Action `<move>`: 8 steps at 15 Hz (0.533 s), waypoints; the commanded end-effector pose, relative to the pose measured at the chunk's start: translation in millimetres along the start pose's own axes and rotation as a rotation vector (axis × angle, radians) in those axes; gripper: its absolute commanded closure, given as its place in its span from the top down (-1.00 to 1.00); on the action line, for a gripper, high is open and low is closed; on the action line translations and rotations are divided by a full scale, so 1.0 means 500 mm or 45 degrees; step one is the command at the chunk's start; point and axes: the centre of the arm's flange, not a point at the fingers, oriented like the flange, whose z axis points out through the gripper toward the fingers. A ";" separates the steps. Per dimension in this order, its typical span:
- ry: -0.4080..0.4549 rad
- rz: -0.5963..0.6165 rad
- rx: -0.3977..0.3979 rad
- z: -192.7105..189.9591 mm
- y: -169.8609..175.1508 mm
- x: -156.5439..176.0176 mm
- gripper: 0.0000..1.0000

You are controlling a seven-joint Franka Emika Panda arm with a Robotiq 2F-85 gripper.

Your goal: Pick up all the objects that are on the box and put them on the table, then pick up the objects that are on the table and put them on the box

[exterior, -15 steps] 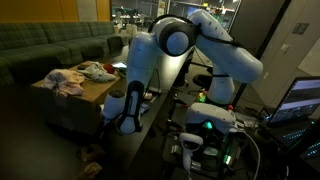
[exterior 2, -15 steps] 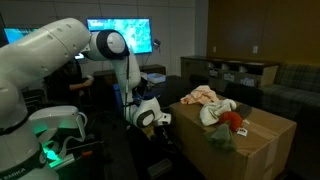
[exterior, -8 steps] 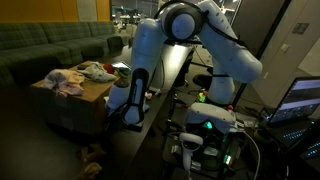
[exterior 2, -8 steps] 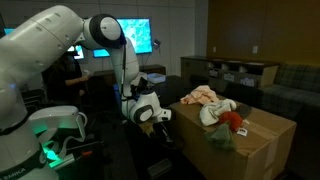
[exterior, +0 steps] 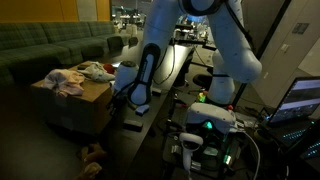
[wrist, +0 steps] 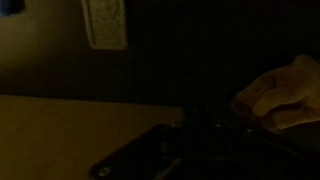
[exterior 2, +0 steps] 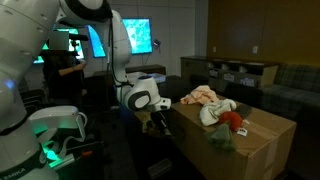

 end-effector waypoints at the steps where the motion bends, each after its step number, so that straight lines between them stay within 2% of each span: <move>1: -0.016 -0.010 -0.011 -0.157 0.031 -0.013 -0.97; 8: 0.059 -0.001 -0.050 -0.314 0.058 0.062 -0.97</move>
